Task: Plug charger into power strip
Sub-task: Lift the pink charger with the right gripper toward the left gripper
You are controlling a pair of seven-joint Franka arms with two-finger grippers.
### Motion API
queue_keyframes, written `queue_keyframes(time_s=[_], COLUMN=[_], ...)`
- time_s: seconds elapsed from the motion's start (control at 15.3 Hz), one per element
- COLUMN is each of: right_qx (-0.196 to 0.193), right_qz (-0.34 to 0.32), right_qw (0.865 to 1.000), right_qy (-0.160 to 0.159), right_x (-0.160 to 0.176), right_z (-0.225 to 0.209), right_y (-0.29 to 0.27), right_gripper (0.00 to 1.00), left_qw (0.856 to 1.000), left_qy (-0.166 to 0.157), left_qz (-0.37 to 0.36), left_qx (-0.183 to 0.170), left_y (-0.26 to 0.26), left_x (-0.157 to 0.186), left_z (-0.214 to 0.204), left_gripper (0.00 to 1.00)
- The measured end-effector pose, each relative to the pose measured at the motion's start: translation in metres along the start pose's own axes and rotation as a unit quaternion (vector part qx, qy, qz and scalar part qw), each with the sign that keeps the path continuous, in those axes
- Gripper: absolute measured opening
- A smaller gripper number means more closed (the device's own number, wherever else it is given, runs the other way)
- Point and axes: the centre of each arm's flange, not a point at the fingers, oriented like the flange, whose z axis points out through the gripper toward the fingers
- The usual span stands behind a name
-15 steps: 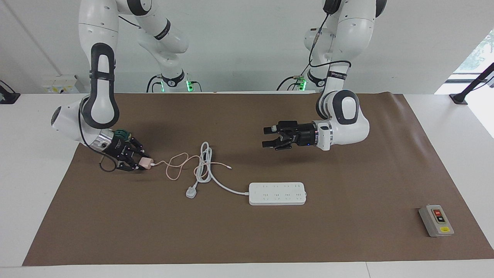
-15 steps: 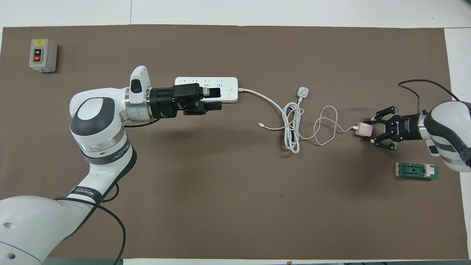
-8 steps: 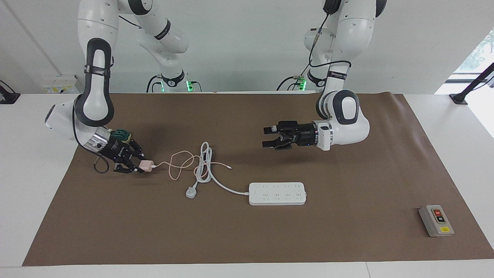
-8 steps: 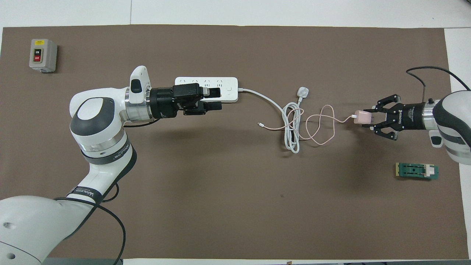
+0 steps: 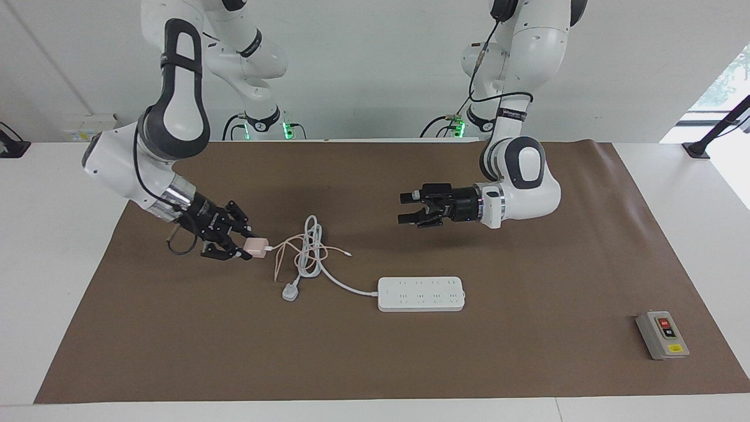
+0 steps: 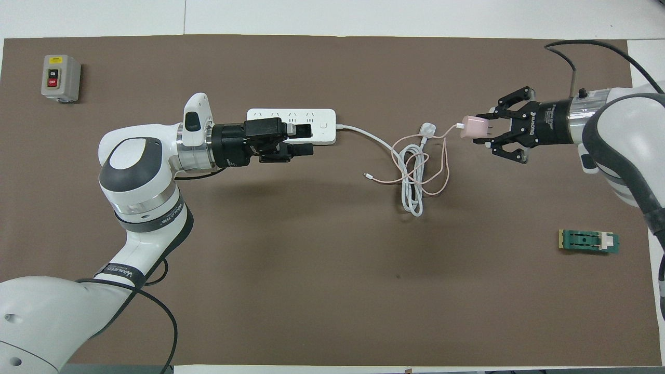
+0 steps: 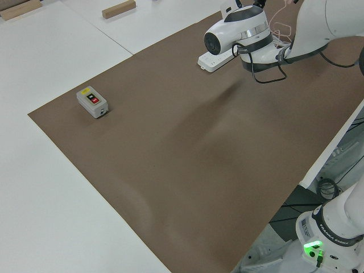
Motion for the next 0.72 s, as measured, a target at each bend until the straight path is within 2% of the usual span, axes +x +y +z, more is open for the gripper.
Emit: queue_keyframes(time_s=[0.13,0.33,0.72], right_qx=[-0.003,-0.020,-0.015], right_qz=[-0.004,-0.019,-0.020], right_qw=[1.000,1.000,1.000], right_qy=[-0.005,-0.008,-0.008], right_x=[-0.042,-0.084,-0.147], right_z=[0.008,0.033,0.074], right_y=[0.001,0.013,0.037], right_gripper=[0.47,0.47,0.47], left_qw=[1.000,1.000,1.000], left_qy=[0.000,0.000,0.001], left_qz=[0.000,0.000,0.000], left_qx=[0.000,0.000,0.000], left_y=[0.000,0.000,0.000], left_x=[0.000,0.000,0.000], left_z=[0.000,0.000,0.000], left_gripper=[1.00,1.00,1.00])
